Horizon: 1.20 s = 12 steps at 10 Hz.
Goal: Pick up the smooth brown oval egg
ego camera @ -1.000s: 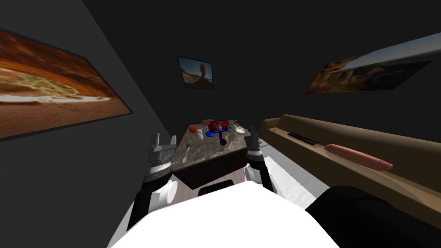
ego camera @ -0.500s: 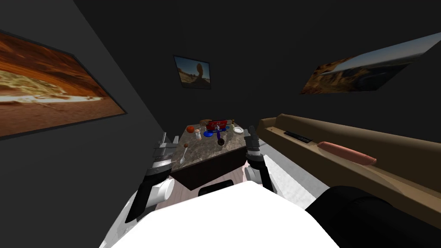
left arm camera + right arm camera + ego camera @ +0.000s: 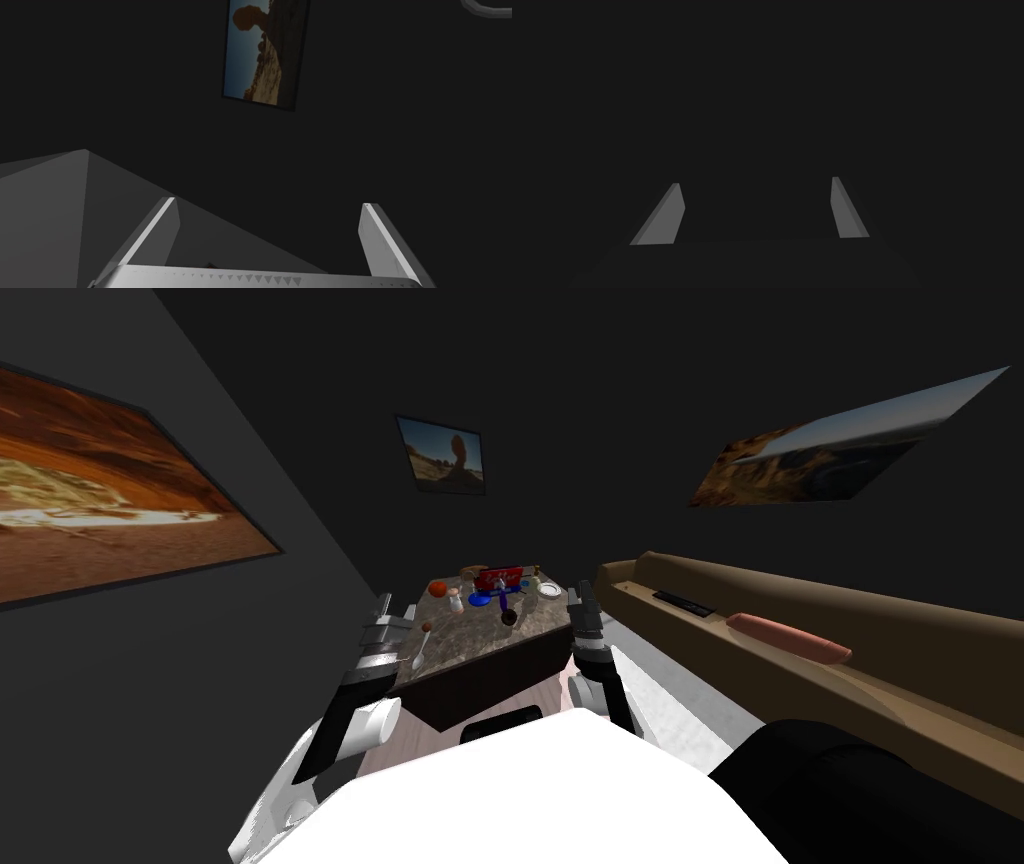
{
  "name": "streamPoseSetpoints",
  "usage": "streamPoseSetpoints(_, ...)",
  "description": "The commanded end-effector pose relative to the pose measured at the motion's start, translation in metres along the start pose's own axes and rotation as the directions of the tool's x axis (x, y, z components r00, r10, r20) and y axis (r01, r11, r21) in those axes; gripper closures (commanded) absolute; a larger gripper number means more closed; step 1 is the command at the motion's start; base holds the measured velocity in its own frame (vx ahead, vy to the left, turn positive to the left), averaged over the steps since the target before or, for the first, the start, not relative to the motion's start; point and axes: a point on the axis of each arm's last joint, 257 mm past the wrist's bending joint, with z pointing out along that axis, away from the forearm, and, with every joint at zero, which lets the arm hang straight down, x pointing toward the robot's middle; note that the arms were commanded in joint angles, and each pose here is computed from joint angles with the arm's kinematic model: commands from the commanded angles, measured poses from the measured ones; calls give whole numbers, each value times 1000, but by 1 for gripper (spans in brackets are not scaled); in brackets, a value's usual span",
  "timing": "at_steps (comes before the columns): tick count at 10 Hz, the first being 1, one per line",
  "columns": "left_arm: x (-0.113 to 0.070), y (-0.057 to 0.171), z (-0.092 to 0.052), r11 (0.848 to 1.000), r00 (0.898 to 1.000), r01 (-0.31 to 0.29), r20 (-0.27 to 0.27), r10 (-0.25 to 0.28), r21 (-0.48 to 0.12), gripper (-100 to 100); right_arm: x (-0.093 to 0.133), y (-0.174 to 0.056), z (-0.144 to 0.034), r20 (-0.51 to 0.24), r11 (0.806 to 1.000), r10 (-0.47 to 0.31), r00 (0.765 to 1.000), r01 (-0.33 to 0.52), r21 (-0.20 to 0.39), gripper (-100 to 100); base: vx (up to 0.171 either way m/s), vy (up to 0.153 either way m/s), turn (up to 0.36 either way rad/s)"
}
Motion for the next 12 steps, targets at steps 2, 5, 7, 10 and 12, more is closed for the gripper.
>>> streamPoseSetpoints(2, -10, 14, 8, 999, 1000, 3, 13, -2, -49, -100, 0, 0, 0, 0, 1000, 0, 1000, 0, 0, 0, -9, -29, -47)
streamPoseSetpoints(5, -29, 34, 20, 993, 999, 15, 45, -10, -117, -100, 0, 0, 0, 0, 1000, 0, 1000, 0, 0, 0, -12, -37, -52)
streamPoseSetpoints(7, -40, 43, 26, 988, 998, 25, 67, -15, -150, -100, 0, 0, 0, 0, 1000, 0, 1000, 0, 0, 0, -10, -39, -55)
streamPoseSetpoints(10, -53, 59, 30, 977, 995, 40, 101, -19, -209, -100, 0, 0, 0, 0, 1000, 0, 1000, 0, 0, 0, -8, -35, -50)
streamPoseSetpoints(12, -66, 70, 34, 967, 991, 56, 133, -24, -248, -100, 0, 0, 0, 0, 1000, 0, 1000, 0, 0, 0, -7, -34, -58)
